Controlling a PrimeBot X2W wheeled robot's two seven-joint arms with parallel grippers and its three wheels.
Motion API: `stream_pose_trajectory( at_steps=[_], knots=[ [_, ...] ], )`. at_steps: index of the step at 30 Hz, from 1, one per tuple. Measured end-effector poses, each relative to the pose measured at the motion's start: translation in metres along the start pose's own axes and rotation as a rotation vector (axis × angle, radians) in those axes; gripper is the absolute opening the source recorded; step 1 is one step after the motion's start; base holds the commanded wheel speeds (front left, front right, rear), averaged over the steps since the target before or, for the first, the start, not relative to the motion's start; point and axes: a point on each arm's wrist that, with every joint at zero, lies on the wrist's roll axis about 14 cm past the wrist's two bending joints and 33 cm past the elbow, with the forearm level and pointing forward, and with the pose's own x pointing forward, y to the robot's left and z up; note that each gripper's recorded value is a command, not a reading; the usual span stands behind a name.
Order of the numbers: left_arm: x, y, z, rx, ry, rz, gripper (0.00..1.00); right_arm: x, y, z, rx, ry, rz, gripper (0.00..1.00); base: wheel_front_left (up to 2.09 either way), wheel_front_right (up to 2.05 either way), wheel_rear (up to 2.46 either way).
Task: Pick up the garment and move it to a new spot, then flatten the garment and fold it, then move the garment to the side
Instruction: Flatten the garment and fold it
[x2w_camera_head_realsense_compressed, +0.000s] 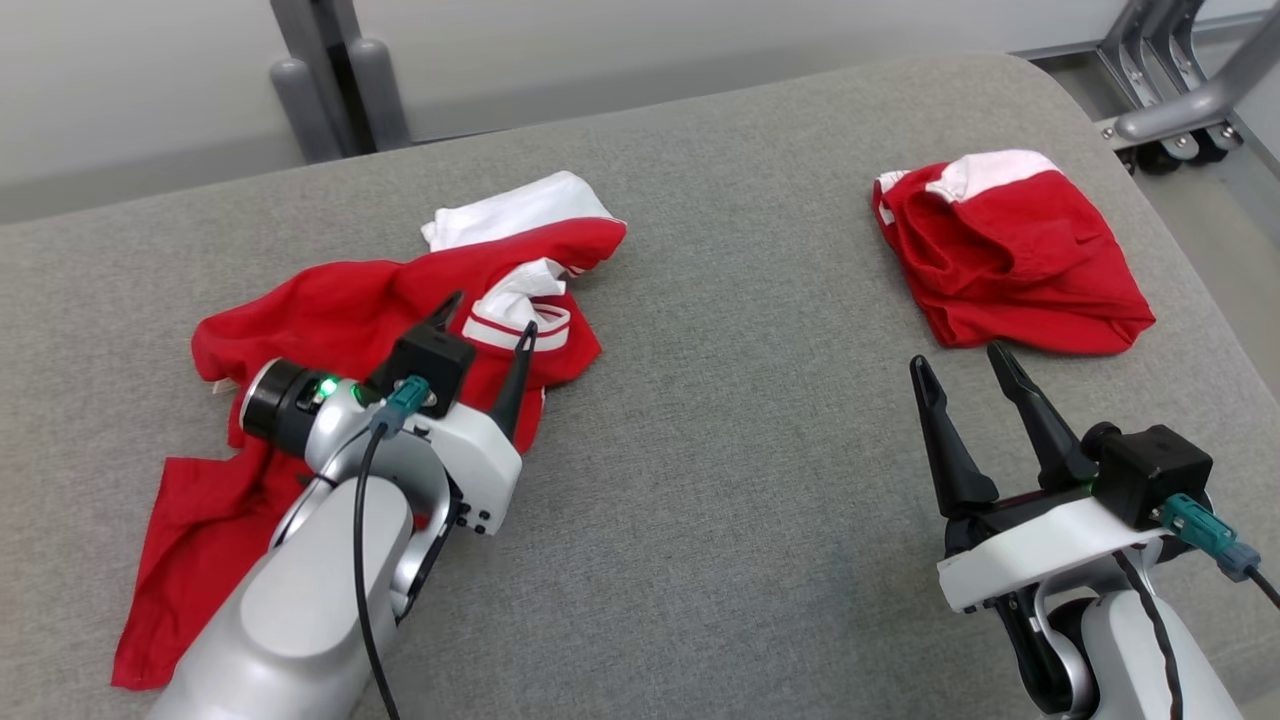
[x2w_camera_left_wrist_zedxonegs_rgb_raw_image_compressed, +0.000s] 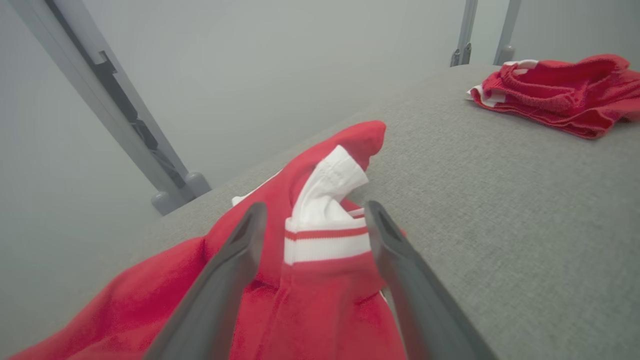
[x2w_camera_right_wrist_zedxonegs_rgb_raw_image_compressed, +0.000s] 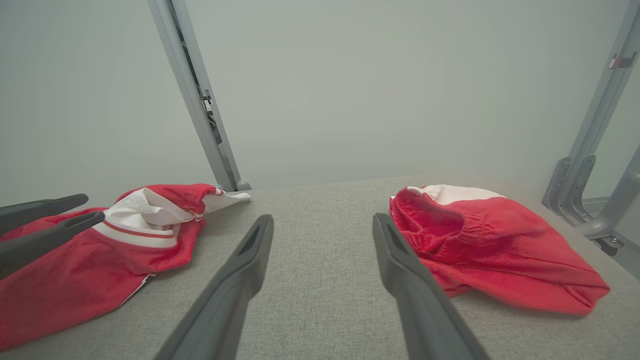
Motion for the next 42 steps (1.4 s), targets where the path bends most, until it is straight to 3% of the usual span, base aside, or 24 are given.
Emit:
stream_pose_trajectory(
  at_steps=[6,7,8,9,11,18,24,30,42],
  knots=[
    [0.017,0.000,-0.012,0.004,0.047,-0.014,0.96,0.001,-0.006,-0.001,-0.003,0.000,-0.016,1.00,0.00,0.00,0.00],
    [0.018,0.000,-0.013,-0.002,0.053,-0.013,0.76,0.001,-0.006,-0.001,-0.003,-0.001,-0.018,1.00,0.00,0.00,0.00],
    [0.019,0.000,-0.014,-0.001,0.055,-0.017,0.41,0.001,-0.007,-0.001,-0.003,-0.002,-0.019,1.00,0.00,0.00,0.00],
    [0.019,-0.001,-0.015,0.001,0.056,-0.018,0.18,0.000,-0.007,-0.001,-0.003,-0.003,-0.020,1.00,0.00,0.00,0.00],
    [0.019,-0.005,-0.016,0.002,0.053,-0.025,0.00,0.001,-0.007,-0.002,-0.002,-0.002,-0.021,1.00,0.00,0.00,0.00],
    [0.015,-0.018,-0.014,0.005,0.038,-0.048,0.00,0.002,-0.001,0.000,0.003,-0.007,-0.003,1.00,0.00,0.00,0.00],
    [0.016,-0.024,0.012,0.051,-0.065,-0.057,0.00,0.001,0.002,0.002,0.005,-0.012,0.007,1.00,0.00,0.00,0.00],
    [0.016,-0.050,0.027,0.072,-0.119,-0.122,0.00,-0.001,0.000,0.004,0.004,-0.017,0.001,1.00,0.00,0.00,0.00],
    [-0.012,-0.115,-0.029,0.097,-0.001,-0.309,0.00,-0.003,-0.005,0.000,0.006,-0.008,-0.015,1.00,0.00,0.00,0.00]
  ],
)
